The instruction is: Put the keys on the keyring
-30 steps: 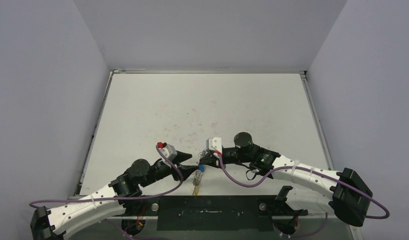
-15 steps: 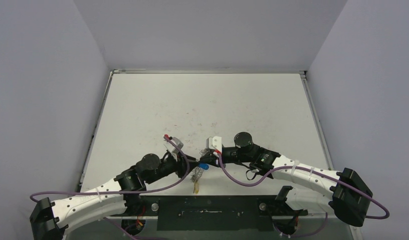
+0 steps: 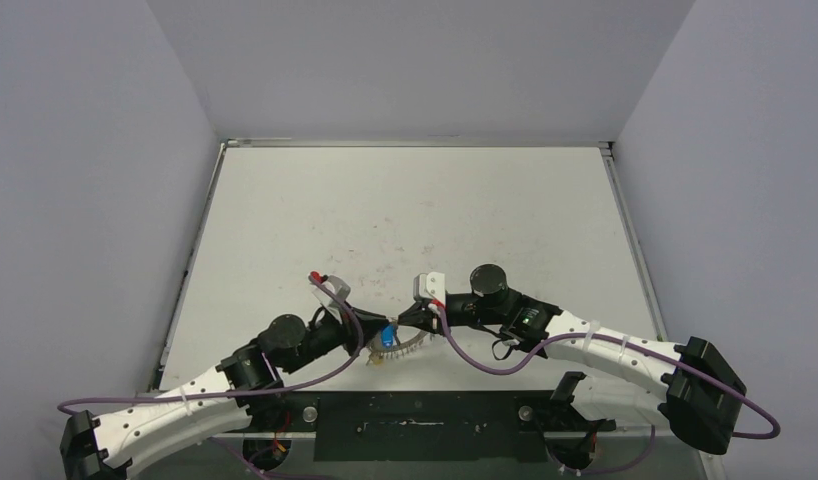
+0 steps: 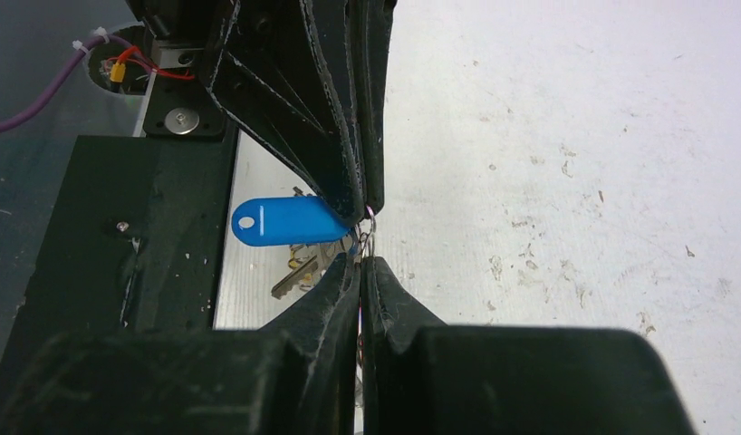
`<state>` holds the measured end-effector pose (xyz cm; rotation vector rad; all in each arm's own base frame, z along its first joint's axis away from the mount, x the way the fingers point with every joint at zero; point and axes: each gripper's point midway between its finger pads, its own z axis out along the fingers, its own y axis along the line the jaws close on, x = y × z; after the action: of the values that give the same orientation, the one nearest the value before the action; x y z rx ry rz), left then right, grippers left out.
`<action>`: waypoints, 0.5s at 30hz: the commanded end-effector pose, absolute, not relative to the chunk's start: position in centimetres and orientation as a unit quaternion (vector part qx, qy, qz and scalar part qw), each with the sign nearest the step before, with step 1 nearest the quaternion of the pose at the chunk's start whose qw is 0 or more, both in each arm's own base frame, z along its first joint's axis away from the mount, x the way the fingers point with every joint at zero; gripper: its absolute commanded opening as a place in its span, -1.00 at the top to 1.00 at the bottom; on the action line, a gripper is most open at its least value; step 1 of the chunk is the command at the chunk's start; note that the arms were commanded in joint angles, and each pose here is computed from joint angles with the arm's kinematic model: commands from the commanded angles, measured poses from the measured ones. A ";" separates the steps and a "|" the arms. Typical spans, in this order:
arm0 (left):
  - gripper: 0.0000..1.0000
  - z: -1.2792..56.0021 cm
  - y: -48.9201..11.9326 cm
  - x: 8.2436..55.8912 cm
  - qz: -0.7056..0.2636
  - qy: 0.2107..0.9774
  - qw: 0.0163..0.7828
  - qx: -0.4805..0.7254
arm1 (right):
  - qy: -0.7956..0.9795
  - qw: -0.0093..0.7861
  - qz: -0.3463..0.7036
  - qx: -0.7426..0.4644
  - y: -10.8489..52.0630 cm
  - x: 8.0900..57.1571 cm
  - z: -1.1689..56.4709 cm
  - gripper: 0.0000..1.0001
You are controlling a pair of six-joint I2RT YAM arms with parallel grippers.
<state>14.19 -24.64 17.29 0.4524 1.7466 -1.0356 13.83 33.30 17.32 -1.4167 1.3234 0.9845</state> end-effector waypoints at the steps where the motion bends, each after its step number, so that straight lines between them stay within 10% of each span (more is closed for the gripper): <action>1: 1.00 18.7 -24.1 14.8 -0.427 0.718 0.524 0.168 | 0.490 0.501 0.424 -0.574 34.0 13.2 20.4 1.00; 15: 1.00 18.0 -24.5 16.0 -0.381 0.753 0.507 0.173 | 0.470 0.513 0.443 -0.566 34.4 13.0 20.9 1.00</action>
<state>14.81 -24.59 16.50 0.4453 1.8287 -0.9687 13.61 33.43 17.31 -1.3944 1.3030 1.0092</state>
